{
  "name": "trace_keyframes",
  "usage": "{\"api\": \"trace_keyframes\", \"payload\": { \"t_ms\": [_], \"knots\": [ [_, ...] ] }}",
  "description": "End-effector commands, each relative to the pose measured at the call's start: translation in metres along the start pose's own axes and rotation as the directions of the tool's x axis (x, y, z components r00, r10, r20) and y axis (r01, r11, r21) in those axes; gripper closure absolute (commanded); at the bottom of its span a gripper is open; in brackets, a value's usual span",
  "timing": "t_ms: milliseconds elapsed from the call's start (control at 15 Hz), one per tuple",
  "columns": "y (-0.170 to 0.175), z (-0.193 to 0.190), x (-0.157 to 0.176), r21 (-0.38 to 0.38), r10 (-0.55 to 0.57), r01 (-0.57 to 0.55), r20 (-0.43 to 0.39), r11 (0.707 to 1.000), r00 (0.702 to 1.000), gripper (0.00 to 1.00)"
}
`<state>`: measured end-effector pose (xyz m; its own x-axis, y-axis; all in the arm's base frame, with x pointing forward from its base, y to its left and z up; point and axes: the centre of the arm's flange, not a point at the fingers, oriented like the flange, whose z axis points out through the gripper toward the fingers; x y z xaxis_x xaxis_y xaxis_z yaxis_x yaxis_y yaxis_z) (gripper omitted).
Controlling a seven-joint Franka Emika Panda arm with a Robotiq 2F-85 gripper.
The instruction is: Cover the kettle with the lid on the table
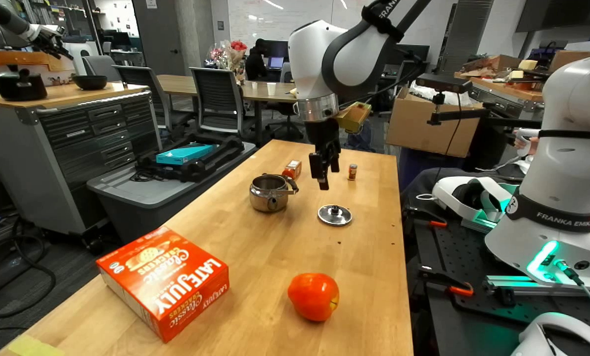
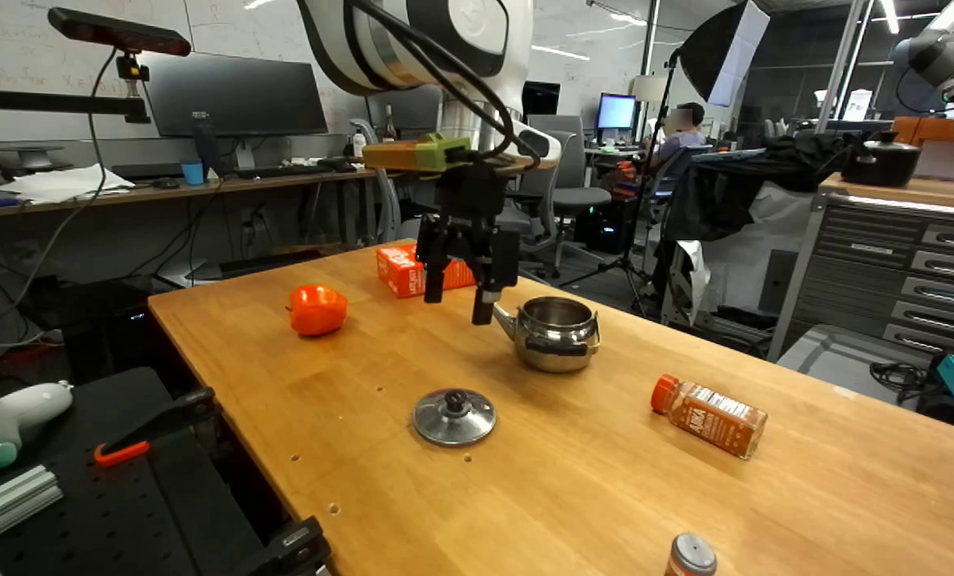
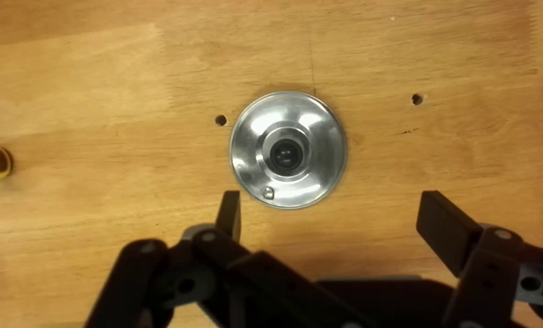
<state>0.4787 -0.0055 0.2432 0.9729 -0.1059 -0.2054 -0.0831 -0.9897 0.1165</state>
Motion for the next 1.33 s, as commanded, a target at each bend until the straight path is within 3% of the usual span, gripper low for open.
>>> {"api": "trace_keyframes", "payload": {
  "t_ms": [0,933,1267],
  "knots": [
    [0.01,0.015,-0.001,-0.019,0.006,-0.006,-0.011,1.0,1.0,0.0],
    [0.02,0.052,0.008,-0.063,0.022,-0.023,-0.023,0.998,1.0,0.0],
    [0.022,0.065,0.01,-0.07,0.04,-0.038,0.019,0.997,0.999,0.0]
  ]
}}
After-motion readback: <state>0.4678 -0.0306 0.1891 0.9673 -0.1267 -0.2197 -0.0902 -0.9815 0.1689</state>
